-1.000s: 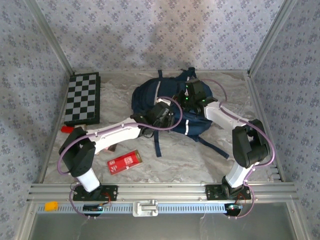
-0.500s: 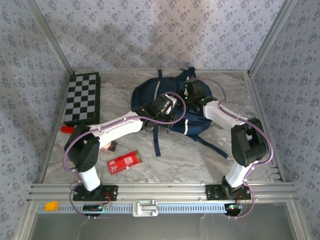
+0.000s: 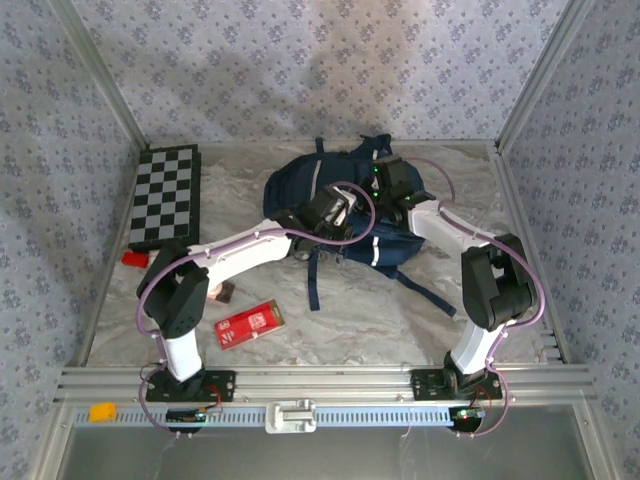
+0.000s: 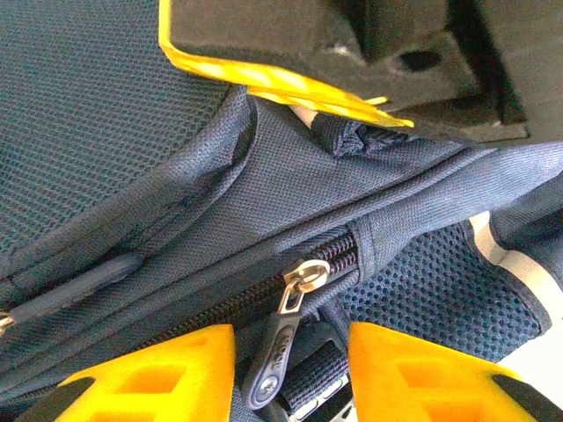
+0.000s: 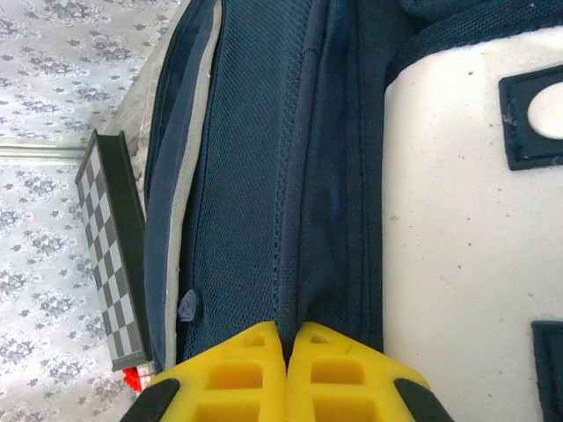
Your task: Pack books, pencil case, and school supplies into a backpack
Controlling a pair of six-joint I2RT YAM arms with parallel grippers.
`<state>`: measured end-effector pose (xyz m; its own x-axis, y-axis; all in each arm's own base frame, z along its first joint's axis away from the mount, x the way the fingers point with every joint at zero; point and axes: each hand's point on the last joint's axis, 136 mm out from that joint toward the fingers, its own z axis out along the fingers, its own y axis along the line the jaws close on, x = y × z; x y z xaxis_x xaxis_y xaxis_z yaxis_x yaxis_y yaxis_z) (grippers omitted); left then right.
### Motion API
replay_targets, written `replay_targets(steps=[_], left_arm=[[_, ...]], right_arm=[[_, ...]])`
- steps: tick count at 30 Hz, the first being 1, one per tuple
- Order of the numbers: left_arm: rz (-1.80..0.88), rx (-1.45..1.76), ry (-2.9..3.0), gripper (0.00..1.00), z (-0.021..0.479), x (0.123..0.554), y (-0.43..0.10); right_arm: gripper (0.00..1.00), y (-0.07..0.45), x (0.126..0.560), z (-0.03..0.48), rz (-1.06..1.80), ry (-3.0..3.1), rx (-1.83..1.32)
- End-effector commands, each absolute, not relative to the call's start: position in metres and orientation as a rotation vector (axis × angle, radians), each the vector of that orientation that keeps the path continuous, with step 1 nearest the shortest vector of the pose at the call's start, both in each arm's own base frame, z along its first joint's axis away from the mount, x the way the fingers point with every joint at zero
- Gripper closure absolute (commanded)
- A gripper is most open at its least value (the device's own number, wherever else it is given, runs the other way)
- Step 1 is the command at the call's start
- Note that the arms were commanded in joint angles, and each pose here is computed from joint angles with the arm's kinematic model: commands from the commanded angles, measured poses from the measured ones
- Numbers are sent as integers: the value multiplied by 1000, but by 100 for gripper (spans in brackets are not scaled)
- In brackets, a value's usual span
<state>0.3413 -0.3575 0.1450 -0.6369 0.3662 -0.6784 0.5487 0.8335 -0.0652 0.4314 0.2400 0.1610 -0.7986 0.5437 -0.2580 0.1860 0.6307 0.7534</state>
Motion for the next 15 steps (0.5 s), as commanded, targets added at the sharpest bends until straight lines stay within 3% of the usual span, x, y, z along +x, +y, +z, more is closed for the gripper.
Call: replay_targets(steps=[1,10,15], left_arm=[[-314,645,2338,68,136,354,-356],[-312,624,2353,88,134,347,-346],[-281,613,2374,90,132,341,-333]], right_arm=[[100,262,441,211,1161,2261,457],[100,259,440,212,1154,2263,454],[100,258,438,216,1128,2262,430]])
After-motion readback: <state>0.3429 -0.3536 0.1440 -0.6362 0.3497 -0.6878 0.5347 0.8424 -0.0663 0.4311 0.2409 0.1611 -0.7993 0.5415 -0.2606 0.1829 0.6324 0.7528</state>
